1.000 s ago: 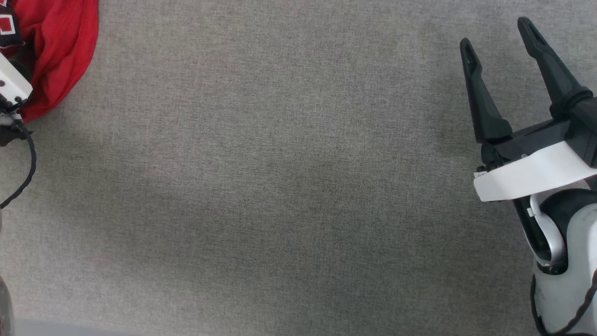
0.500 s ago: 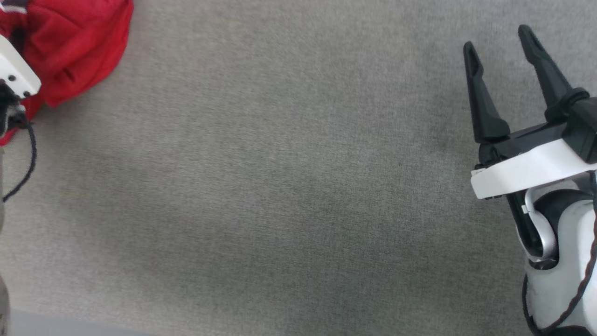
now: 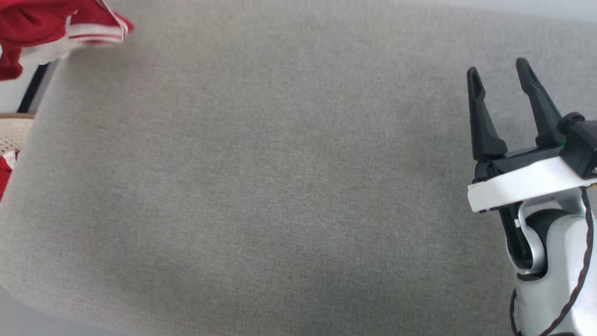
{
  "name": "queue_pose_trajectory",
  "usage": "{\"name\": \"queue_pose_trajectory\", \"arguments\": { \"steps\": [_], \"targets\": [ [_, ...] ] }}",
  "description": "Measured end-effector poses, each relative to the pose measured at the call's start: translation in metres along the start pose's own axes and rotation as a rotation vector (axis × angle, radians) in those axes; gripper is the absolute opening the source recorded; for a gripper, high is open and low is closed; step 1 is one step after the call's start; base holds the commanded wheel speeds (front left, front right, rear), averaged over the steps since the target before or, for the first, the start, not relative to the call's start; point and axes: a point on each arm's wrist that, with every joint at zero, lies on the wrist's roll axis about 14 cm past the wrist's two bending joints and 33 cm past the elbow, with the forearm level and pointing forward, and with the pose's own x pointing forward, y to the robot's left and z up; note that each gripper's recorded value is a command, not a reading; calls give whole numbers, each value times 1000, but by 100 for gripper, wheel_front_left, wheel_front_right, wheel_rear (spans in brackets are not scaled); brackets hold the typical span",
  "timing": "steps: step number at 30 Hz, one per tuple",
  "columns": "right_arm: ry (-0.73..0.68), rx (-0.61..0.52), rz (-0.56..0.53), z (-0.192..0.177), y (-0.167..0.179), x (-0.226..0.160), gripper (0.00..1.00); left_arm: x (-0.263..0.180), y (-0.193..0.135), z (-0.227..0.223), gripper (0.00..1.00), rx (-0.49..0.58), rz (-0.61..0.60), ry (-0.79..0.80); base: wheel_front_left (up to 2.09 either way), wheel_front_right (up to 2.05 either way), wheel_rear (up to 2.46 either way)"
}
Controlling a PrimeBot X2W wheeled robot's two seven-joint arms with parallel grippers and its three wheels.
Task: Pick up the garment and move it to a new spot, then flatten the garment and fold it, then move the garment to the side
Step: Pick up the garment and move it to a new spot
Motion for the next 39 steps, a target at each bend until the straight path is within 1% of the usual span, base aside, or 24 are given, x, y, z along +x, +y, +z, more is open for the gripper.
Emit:
{"name": "queue_pose_trajectory", "arguments": {
  "steps": [4,7,8,11,15,20,31,34,36,38,39],
  "targets": [
    [-37,7,-3,16,5,-6,100,-21,7,28,0,48,-18,-55,0,0,0],
    [-74,14,-21,29,2,-11,100,-36,9,45,0,84,-40,-86,0,0,0],
    [-88,14,-36,35,-1,-16,100,-45,9,58,0,100,-53,-106,0,0,0],
    [-109,17,-66,43,-10,-24,100,-55,0,72,0,125,-92,-129,0,0,0],
    [-122,30,-121,47,-28,-37,100,-63,-28,85,0,161,-171,-149,0,0,0],
    [-147,29,-203,53,-54,-56,100,-73,-74,93,0,207,-281,-160,0,0,0],
    [-150,12,-381,54,-107,-109,100,-109,-216,103,0,289,-617,-207,0,0,0],
    [-147,8,-422,53,-118,-123,100,-123,-255,97,0,303,-726,-203,0,0,0],
    [-141,5,-445,50,-124,-131,100,-131,-275,90,0,310,-788,-187,0,0,0],
    [-137,-2,-465,49,-129,-138,100,-137,-295,78,0,319,-847,-152,0,0,0],
    [-131,-3,-475,47,-131,-142,100,-141,-306,71,0,307,-882,-127,0,0,0]
  ]
}}
